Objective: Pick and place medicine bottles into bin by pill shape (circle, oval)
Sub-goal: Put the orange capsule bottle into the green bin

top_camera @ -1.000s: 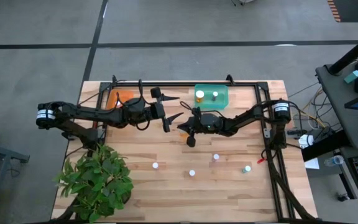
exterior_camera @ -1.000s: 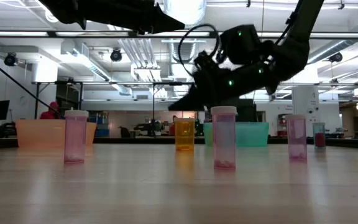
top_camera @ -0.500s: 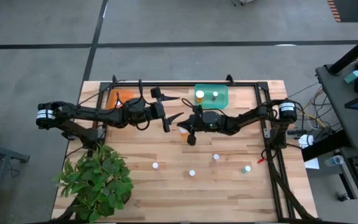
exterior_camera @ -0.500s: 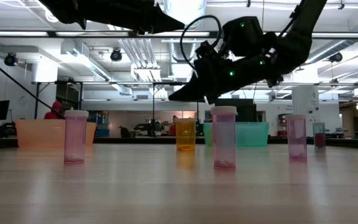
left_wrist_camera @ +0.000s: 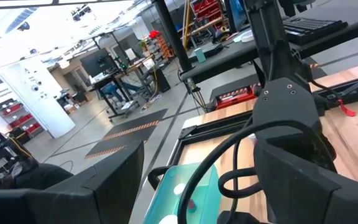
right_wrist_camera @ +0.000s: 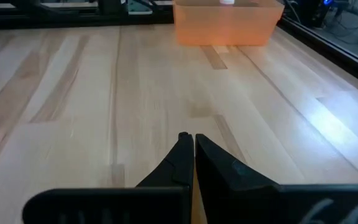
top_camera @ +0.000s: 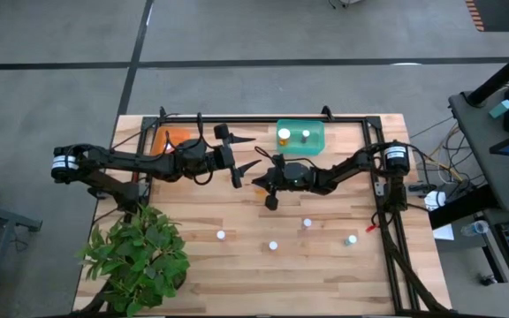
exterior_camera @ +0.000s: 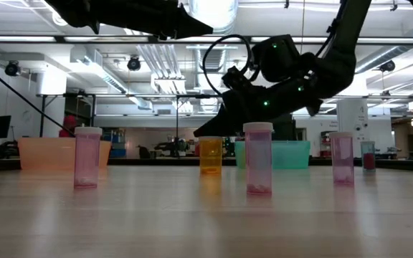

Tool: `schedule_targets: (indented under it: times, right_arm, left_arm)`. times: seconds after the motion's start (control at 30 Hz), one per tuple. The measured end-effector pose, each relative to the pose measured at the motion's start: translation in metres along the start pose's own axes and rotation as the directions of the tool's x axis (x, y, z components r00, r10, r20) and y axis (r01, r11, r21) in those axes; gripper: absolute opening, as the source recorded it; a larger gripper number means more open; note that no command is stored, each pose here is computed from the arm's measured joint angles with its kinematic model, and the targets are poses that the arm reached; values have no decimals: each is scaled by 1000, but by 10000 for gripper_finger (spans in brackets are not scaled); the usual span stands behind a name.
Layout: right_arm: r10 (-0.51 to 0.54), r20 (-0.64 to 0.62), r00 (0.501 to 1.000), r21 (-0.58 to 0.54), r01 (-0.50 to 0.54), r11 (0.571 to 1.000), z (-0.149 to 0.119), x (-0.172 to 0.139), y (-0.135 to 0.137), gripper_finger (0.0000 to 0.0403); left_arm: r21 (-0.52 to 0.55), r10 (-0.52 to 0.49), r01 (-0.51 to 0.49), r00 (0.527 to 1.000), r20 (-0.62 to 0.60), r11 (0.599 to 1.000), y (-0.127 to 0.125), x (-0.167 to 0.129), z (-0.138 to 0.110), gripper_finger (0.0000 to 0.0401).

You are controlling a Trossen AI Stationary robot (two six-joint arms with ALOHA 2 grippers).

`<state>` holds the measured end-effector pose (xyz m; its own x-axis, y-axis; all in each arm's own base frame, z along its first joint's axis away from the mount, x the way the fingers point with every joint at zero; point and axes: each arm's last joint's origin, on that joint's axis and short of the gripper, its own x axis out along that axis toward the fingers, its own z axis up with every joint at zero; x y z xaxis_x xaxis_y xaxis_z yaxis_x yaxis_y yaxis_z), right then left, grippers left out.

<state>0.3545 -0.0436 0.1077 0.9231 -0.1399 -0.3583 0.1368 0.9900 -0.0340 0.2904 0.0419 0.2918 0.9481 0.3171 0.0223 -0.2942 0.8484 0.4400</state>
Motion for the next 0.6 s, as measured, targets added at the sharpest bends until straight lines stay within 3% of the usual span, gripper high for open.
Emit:
schedule_targets:
  times: [0.33, 0.6]
  right_arm:
    - [-1, 63, 998, -17, 2, 1000, 37, -23, -2, 9]
    - [2, 7, 1000, -92, -1, 996, 64, -53, -3, 26]
  left_arm:
    - [0, 0, 0, 1000, 0, 1000, 0, 0, 0, 281]
    - [0, 0, 0, 1000, 0, 1000, 0, 0, 0, 281]
